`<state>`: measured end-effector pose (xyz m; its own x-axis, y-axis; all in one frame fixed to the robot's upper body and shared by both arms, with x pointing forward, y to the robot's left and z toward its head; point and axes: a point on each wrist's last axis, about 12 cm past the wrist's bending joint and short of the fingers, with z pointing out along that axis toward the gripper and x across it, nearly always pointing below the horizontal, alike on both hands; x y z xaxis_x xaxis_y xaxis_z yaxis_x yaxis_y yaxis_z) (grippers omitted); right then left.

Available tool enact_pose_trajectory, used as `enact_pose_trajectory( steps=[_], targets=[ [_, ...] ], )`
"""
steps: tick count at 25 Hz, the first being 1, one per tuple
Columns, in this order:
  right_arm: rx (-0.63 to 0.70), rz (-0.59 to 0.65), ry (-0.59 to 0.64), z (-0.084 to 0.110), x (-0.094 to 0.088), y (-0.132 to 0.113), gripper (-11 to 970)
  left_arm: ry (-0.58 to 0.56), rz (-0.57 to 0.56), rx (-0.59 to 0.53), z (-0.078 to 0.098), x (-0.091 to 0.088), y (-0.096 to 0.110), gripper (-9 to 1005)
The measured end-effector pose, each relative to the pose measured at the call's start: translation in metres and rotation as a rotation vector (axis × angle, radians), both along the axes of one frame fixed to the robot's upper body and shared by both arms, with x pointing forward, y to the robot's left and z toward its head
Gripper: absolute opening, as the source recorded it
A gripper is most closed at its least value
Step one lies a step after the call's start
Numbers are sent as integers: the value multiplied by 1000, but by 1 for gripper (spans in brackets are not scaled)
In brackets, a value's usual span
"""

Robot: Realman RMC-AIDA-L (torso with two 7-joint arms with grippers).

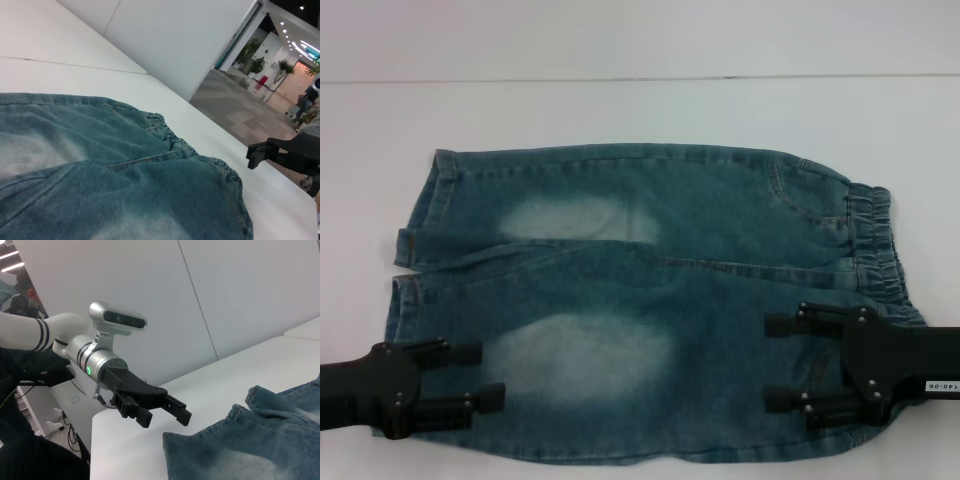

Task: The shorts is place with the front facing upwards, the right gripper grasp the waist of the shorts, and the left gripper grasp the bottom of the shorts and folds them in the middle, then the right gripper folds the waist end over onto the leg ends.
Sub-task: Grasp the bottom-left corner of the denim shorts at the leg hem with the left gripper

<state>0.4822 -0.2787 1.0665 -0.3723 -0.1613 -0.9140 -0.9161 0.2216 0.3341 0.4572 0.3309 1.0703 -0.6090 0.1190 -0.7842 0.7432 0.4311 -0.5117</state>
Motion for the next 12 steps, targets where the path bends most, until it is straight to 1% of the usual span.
enact_pose_trajectory(
  steps=[12],
  targets=[
    [-2,2,-3,0,1,1,945,6,-7,-5,2,-1,1,858]
  ],
)
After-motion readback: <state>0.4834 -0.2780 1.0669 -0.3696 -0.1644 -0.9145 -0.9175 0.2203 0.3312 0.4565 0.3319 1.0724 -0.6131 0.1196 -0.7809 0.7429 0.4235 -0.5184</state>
